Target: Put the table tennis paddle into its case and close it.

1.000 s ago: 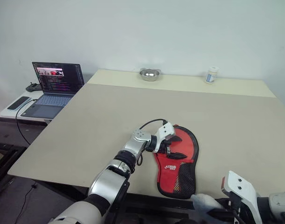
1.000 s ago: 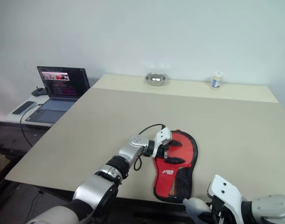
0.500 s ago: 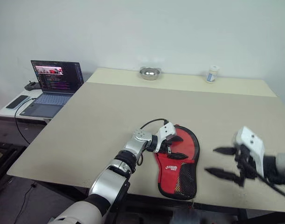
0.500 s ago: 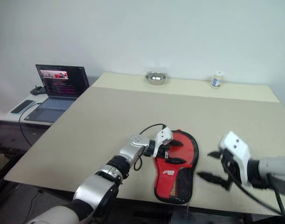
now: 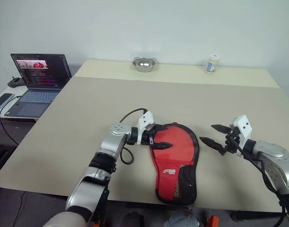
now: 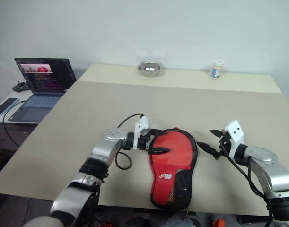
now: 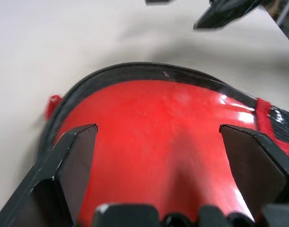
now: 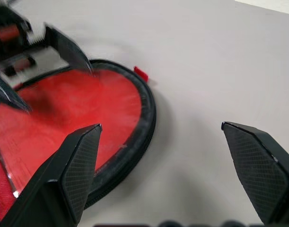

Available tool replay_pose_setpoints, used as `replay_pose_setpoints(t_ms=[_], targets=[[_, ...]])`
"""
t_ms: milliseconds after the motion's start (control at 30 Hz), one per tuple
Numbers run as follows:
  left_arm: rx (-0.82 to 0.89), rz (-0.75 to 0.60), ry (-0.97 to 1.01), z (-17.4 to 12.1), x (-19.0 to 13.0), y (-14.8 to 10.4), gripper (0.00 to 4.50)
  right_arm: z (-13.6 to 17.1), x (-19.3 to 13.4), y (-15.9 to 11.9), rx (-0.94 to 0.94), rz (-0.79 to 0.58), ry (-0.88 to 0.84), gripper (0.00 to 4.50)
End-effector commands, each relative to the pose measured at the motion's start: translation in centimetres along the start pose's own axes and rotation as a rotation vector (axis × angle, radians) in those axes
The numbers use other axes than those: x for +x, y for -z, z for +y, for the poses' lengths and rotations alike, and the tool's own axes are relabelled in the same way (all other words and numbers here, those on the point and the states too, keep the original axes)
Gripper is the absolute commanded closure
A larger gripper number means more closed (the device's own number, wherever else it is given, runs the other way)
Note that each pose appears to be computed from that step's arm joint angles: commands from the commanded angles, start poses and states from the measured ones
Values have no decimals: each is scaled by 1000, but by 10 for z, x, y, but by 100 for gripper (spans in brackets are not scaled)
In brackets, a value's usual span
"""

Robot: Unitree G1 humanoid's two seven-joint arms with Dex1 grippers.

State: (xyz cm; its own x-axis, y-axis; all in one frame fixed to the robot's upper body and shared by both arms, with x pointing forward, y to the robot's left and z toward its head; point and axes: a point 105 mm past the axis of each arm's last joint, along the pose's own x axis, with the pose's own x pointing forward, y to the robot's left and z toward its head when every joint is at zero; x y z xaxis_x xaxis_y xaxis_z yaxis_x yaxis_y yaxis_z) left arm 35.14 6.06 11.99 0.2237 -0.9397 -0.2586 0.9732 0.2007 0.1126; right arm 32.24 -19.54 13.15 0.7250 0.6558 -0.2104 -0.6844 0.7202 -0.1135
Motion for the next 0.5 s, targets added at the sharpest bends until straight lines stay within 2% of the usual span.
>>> replay_pose_setpoints(t_ms=[33, 67, 233, 500], targets=[[28, -46, -88, -2, -24, -18, 0, -8, -5, -9, -48, -44, -10, 3], [21, -57, -126, -3, -32, -19, 0, -15, -10, -8, -53, -37, 4, 3], [17, -36, -163, -8, -31, -17, 0, -42, -29, -14, -54, -39, 73, 3], [2, -44, -164, 3, -22, -18, 0, -27, -35, -11, -57, -6, 72, 3]])
